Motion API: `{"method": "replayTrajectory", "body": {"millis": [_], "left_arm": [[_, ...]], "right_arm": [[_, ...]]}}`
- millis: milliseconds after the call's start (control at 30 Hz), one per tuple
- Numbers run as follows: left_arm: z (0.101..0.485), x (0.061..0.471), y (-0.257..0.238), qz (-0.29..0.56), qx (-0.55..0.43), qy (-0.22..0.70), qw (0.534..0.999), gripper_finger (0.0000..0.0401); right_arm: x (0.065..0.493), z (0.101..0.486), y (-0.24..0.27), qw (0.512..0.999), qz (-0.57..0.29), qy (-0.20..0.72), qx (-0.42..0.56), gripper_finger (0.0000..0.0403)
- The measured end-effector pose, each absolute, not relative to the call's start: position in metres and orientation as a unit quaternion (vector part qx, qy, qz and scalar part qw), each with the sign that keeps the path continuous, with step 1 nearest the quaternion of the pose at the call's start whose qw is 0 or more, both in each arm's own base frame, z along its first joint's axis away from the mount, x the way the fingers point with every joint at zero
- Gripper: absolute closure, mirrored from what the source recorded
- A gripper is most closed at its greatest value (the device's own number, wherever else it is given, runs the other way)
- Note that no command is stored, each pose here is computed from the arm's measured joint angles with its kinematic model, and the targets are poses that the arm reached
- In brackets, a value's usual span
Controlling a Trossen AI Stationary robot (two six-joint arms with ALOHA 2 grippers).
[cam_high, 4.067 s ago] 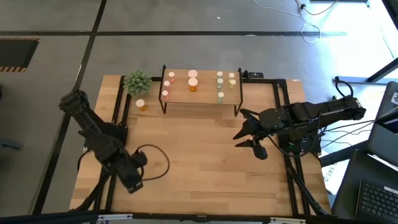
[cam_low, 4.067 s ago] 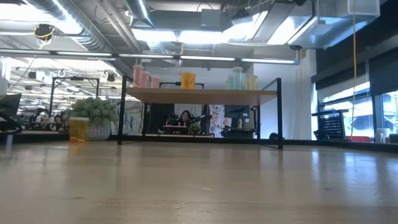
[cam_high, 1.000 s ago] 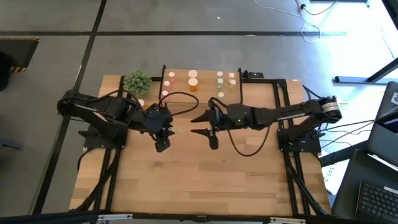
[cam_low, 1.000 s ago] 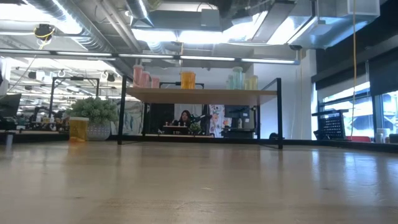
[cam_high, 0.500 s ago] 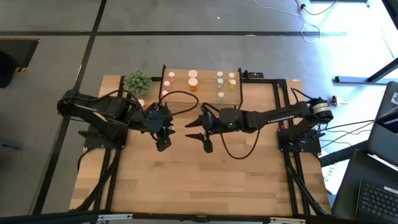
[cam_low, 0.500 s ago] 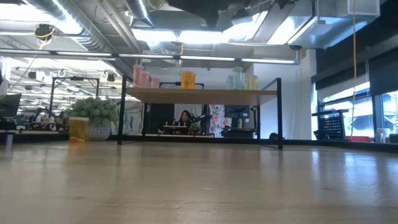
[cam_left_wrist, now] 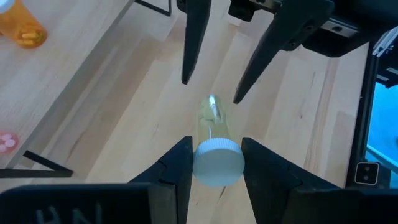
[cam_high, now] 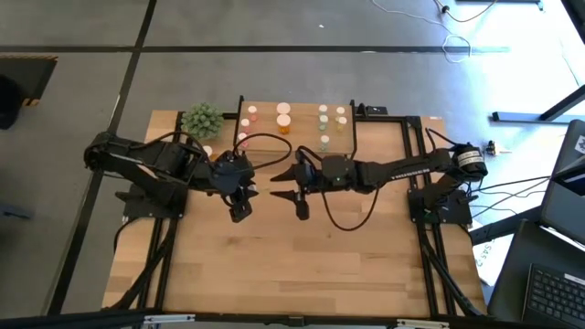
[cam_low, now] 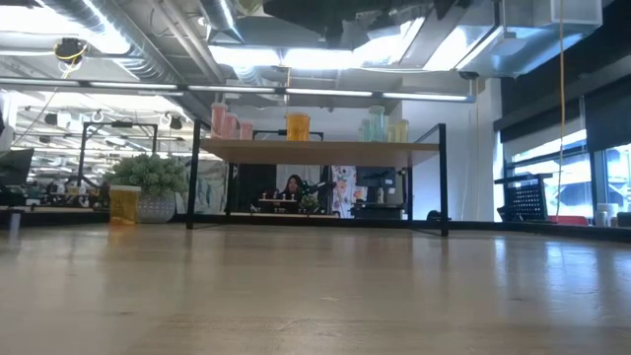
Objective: Pick and place medicine bottles onto shelf by color
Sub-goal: Put the yellow medicine bottle on the shelf, aligned with the other yellow medicine bottle
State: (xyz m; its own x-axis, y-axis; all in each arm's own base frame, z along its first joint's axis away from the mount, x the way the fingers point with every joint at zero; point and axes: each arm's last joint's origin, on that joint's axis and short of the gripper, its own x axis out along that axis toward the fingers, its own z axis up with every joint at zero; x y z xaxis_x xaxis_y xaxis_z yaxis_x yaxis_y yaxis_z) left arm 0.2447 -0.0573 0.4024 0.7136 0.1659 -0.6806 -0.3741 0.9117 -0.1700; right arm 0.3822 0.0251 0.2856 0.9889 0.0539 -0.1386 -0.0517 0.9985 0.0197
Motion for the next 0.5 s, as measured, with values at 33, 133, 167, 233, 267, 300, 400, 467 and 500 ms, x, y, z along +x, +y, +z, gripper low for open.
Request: {"method": "replayTrajectory", "body": {"millis": [33,133,167,233,267,300,400,467,500], "left_arm": [[0.4024,0.2447,-0.0573,0.148,-0.149,0.348,0.913,0.0288],[0.4024,0.2448,-0.0568,0.149,-0.150,0.348,0.913,0.0288],[0.4024,0.2450,-0.0560,0.150,-0.150,0.348,0.913,0.0288],[0.4024,0.2453,-0.0548,0.152,-0.151,0.348,0.913,0.0288],[0.4024,0.2454,-0.0543,0.153,-0.151,0.347,0.913,0.0288],[0.4025,0.2456,-0.0535,0.154,-0.149,0.347,0.913,0.0288],[0.4038,0.2473,-0.0525,0.150,-0.147,0.340,0.917,0.0288],[0.4046,0.2481,-0.0526,0.147,-0.146,0.336,0.919,0.0288],[0.4050,0.2485,-0.0526,0.144,-0.142,0.334,0.921,0.0288]], "right_arm": [[0.3823,0.2856,0.0241,0.997,0.032,0.070,0.009,0.0221],[0.3823,0.2856,0.0240,0.997,0.043,0.070,0.009,0.0221],[0.3823,0.2856,0.0241,0.997,0.044,0.070,0.009,0.0221],[0.3823,0.2856,0.0241,0.997,0.044,0.070,0.010,0.0221],[0.3823,0.2856,0.0241,0.997,0.044,0.070,0.010,0.0221],[0.3823,0.2856,0.0241,0.997,0.044,0.070,0.009,0.0221],[0.3824,0.2856,0.0223,0.997,0.042,0.070,0.011,0.0221],[0.3824,0.2856,0.0219,0.997,0.041,0.070,0.012,0.0221],[0.3825,0.2856,0.0214,0.997,0.040,0.070,0.010,0.0221]]}}
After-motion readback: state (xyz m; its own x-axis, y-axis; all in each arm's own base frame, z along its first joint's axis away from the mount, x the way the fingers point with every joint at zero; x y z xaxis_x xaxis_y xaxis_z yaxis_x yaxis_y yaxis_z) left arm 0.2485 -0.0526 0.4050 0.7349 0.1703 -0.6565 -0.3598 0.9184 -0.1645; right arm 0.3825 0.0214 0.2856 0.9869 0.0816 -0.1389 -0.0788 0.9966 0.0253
